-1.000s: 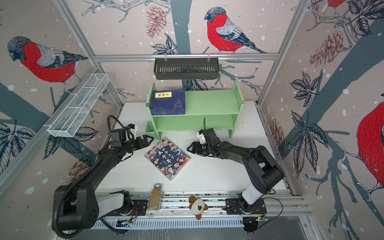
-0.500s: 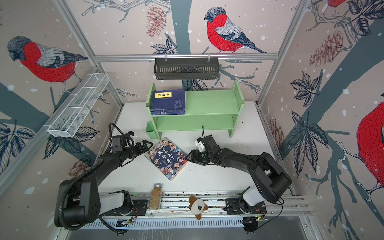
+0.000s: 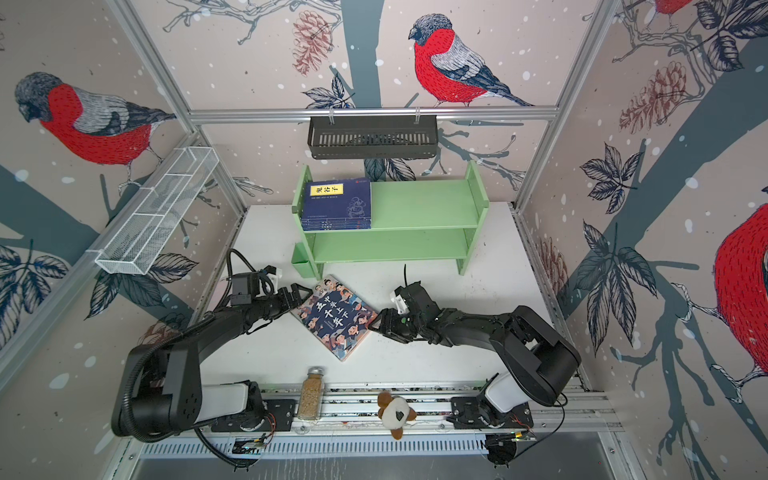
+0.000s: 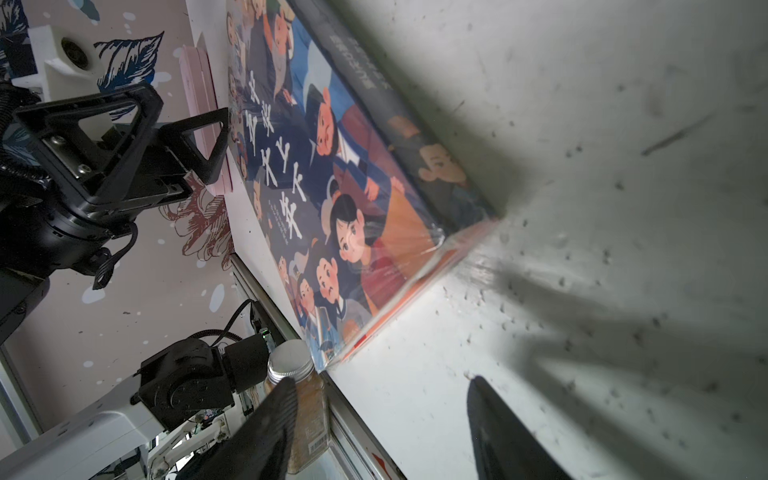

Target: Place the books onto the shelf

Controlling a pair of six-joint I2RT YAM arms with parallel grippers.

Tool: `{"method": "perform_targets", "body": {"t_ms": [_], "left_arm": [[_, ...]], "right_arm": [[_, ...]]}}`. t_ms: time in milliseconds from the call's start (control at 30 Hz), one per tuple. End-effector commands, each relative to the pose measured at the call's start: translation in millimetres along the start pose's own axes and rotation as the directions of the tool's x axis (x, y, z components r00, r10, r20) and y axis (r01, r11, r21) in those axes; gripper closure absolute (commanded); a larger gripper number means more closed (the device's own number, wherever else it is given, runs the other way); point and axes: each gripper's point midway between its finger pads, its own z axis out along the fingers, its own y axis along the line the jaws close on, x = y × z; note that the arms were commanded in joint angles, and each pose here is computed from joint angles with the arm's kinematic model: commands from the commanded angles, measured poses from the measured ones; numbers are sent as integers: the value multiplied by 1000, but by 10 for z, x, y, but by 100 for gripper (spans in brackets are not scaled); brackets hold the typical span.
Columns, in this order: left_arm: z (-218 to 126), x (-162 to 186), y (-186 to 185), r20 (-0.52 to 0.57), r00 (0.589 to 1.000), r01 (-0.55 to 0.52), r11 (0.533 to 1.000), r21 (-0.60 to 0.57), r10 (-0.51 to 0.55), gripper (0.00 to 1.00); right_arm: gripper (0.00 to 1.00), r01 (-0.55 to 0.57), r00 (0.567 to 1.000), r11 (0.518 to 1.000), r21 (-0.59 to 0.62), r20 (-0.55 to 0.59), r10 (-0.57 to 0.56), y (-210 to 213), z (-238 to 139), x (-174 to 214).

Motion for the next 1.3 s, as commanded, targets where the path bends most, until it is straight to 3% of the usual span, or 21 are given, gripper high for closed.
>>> {"method": "perform_targets", "body": {"t_ms": [0,467,733,1000,1267], "left_arm": [[31,27,-130,-12,999,-32,998,55,33,4],[19,211,-371,-56,997,-49,986,160,59,4],[-13,318,-595,-81,993,-62,963,260,86,4],[-60,85,-372,11,990,-139,988,67,139,4],[68,176,-285,-48,995,-84,994,75,87,4]], "right_arm": [[34,-8,1000,999,-32,23,8,68,28,-50],[34,-8,998,1000,-12,62,9,-14,67,-365],[35,-8,994,1000,19,112,5,-215,-97,-692],[34,-8,998,1000,30,63,7,-258,-250,-450],[32,-23,999,1000,4,24,23,-200,-246,-147]]}}
